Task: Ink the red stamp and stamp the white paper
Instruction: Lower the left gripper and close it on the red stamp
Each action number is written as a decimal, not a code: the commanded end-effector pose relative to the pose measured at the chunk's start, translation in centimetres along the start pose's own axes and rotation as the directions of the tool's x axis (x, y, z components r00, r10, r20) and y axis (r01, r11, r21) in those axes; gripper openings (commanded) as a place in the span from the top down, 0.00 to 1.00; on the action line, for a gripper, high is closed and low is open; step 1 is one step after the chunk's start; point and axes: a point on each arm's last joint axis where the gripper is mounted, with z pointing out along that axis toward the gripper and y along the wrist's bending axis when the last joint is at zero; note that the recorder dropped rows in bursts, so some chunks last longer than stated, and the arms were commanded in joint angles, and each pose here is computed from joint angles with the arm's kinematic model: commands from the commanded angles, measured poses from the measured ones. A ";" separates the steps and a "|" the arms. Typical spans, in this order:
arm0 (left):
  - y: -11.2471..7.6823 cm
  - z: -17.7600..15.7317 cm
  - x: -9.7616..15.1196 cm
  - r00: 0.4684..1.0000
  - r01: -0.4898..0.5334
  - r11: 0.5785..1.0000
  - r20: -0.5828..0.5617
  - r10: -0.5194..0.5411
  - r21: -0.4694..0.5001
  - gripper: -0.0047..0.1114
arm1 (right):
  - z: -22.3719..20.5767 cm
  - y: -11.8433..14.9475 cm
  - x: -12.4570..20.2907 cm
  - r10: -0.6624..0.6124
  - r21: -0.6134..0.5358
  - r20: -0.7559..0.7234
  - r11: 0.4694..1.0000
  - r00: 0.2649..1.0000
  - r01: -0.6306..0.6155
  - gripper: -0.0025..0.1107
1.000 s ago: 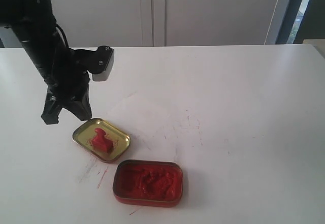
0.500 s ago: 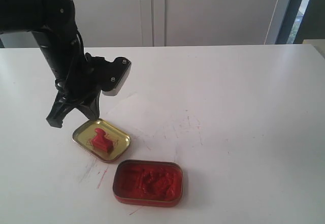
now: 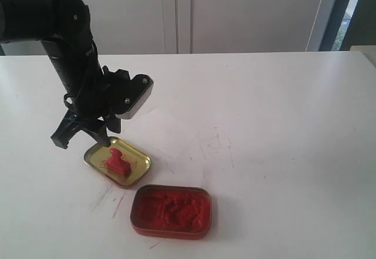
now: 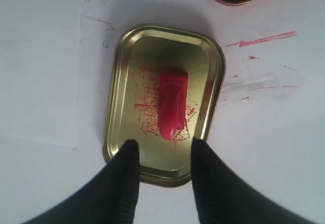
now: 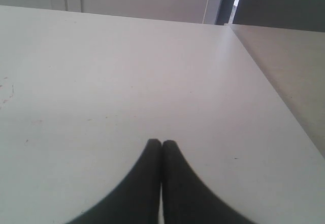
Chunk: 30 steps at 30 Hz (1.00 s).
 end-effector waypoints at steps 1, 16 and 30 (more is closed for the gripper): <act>0.1 1.3 -0.1 1.000 -0.004 0.999 0.007 0.004 0.049 0.61 | 0.0 0.0 0.0 -0.010 0.000 0.009 1.000 1.000 0.010 0.98; 0.3 4.3 -0.1 0.999 0.021 0.993 0.035 -0.025 0.115 0.61 | 0.0 0.0 0.0 -0.010 0.000 0.009 1.000 1.000 0.010 0.98; 0.8 5.2 -0.1 0.998 0.039 0.995 0.049 -0.044 0.089 0.61 | 0.0 0.0 0.0 -0.010 0.000 0.009 1.000 1.000 0.010 0.98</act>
